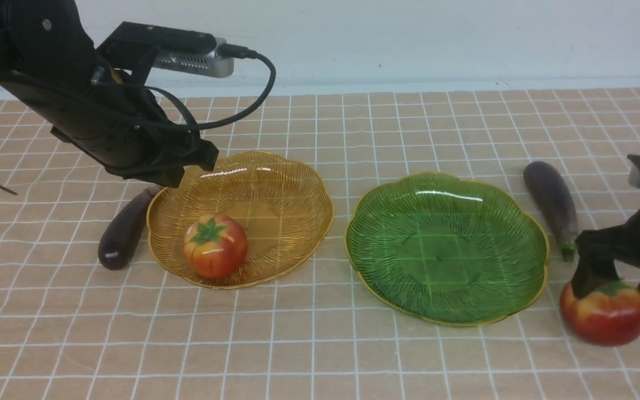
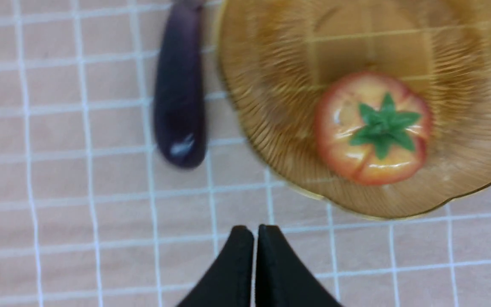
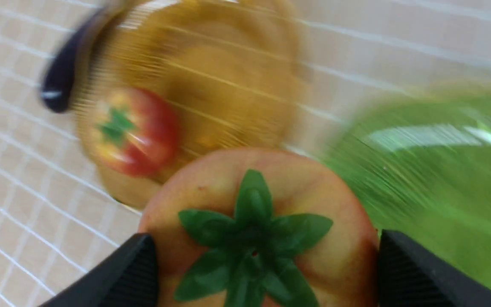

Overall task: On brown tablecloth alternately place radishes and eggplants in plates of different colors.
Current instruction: 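Pick up the tomato from the table and place it in the yellow plate with the right gripper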

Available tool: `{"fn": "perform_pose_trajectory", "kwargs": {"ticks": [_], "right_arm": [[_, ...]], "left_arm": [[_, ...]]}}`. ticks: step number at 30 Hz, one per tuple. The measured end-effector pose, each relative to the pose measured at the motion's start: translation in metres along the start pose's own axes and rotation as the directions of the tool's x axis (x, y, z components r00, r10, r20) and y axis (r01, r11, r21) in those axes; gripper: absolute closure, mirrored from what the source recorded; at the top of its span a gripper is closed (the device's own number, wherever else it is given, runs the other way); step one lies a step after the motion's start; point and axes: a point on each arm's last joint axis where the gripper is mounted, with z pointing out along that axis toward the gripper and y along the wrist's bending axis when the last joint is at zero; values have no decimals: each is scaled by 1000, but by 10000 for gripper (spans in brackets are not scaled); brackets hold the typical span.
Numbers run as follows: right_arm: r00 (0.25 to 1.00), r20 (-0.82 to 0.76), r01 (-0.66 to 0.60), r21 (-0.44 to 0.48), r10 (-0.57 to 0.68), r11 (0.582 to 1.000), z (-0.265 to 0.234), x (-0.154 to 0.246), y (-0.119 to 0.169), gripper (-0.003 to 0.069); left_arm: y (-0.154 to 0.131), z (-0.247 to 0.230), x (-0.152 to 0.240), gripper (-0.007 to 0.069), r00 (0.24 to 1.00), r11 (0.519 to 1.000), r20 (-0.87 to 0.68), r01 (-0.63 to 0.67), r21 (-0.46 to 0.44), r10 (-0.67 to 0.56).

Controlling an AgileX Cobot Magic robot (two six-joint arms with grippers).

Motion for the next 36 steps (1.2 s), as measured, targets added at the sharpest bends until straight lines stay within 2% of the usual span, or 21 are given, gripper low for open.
{"fn": "perform_pose_trajectory", "kwargs": {"ticks": [1,5,8,11,16,21,26,29,32,35,36], "right_arm": [[999,-16,41,-29,-42,999,25,-9,17,52],[991,-44,125,-82,-129,989,101,-28,50,52],[983,-62,168,-67,-172,983,151,-32,54,52],[983,-96,155,-43,-158,987,189,-28,46,53],[981,-157,109,-13,-109,994,215,-18,37,54],[972,-188,141,-9,-140,990,212,-16,46,-24],[964,-191,190,8,-186,982,191,-28,56,-32],[962,-130,248,62,-238,967,169,-46,60,-24],[957,-66,289,131,-283,948,134,-60,65,38],[944,-9,323,210,-328,923,78,-68,70,173],[940,0,332,240,-342,912,61,-69,70,242]], "left_arm": [[3,0,1,627,1000,1000,-10,12,11,-12],[3,-1,1,627,1000,998,-13,9,55,-8],[3,-1,1,627,1000,998,-16,7,63,-6],[2,-1,3,627,999,998,-32,4,67,-2],[2,-1,4,627,999,998,-39,-10,69,13],[2,-1,5,627,999,997,-51,-12,70,16],[2,-2,5,627,998,997,-51,-21,72,25],[8,-2,4,627,999,998,-40,-6,65,9],[21,4,-1,625,999,998,-19,31,47,-30],[40,32,-5,625,996,998,-66,64,27,-62],[44,42,-6,625,995,998,-79,56,23,-54]]}}
